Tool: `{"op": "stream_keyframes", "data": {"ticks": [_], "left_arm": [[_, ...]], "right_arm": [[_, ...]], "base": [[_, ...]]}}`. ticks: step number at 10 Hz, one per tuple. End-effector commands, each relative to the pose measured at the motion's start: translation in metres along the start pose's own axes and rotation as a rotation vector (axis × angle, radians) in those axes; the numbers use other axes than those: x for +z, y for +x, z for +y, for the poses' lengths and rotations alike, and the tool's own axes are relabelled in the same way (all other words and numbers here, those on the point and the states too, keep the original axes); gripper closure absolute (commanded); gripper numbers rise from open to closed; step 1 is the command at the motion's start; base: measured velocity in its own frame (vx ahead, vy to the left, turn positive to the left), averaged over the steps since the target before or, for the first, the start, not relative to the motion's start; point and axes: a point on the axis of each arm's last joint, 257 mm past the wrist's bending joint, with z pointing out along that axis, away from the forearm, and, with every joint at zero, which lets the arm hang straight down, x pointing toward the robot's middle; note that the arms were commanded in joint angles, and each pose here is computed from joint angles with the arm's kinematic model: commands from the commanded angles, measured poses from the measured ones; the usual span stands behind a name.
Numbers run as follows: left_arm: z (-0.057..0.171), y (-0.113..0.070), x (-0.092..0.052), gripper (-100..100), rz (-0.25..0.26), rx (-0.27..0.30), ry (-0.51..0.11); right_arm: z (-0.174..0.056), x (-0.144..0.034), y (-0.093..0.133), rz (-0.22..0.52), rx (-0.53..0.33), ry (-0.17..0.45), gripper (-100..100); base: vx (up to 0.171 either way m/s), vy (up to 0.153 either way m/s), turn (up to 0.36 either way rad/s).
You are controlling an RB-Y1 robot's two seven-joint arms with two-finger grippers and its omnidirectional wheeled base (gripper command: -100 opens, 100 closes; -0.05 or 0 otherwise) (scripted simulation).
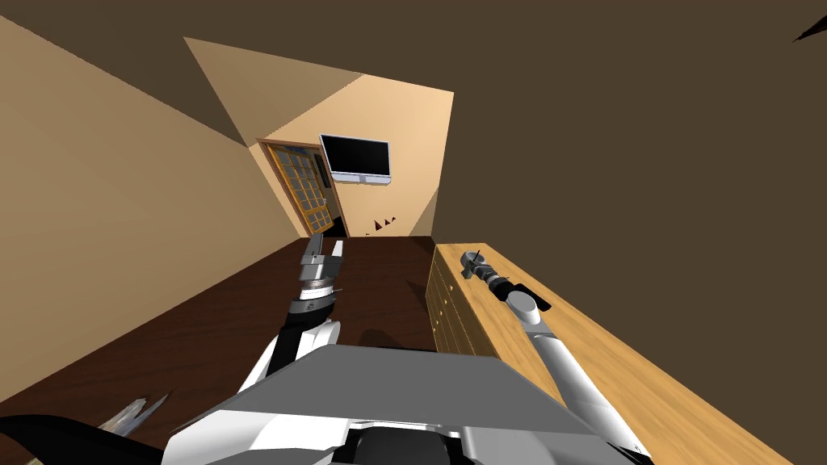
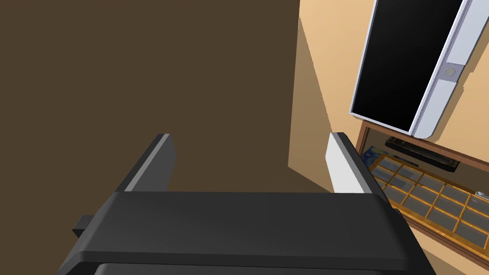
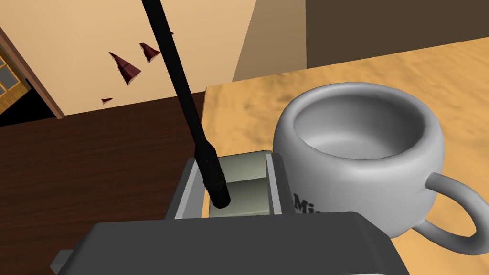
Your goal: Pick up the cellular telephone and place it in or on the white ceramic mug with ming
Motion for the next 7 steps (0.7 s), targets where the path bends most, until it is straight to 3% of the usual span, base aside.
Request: {"op": "stream_keyframes", "data": {"ticks": [1, 2, 3, 4, 5, 6, 7], "left_arm": [[0.0, 0.0, 0.0, 0, 0.0, 0.0, 0.0], [0.0, 0.0, 0.0, 0, 0.0, 0.0, 0.0], [0.0, 0.0, 0.0, 0, 0.0, 0.0, 0.0], [0.0, 0.0, 0.0, 0, 0.0, 0.0, 0.0], [0.0, 0.0, 0.0, 0, 0.0, 0.0, 0.0], [0.0, 0.0, 0.0, 0, 0.0, 0.0, 0.0], [0.0, 0.0, 0.0, 0, 0.0, 0.0, 0.0]], "right_arm": [[0.0, 0.0, 0.0, 0.0, 0.0, 0.0, 100], [0.0, 0.0, 0.0, 0.0, -0.001, 0.0, 100], [0.0, 0.0, 0.0, 0.0, -0.002, 0.0, 0], [0.0, 0.0, 0.0, 0.001, -0.002, 0.0, 100], [0.0, 0.0, 0.001, 0.001, -0.002, -0.001, 0], [0.016, -0.002, 0.016, 0.02, -0.02, -0.019, 100], [0.026, -0.004, 0.022, 0.027, -0.028, -0.03, 100]], "base": [[0.0, 0.0, 0.0], [0.0, 0.0, 0.0], [0.0, 0.0, 0.0], [0.0, 0.0, 0.0], [0.0, 0.0, 0.0], [-0.093, 0.025, -0.006], [-0.14, 0.038, -0.028]]}}
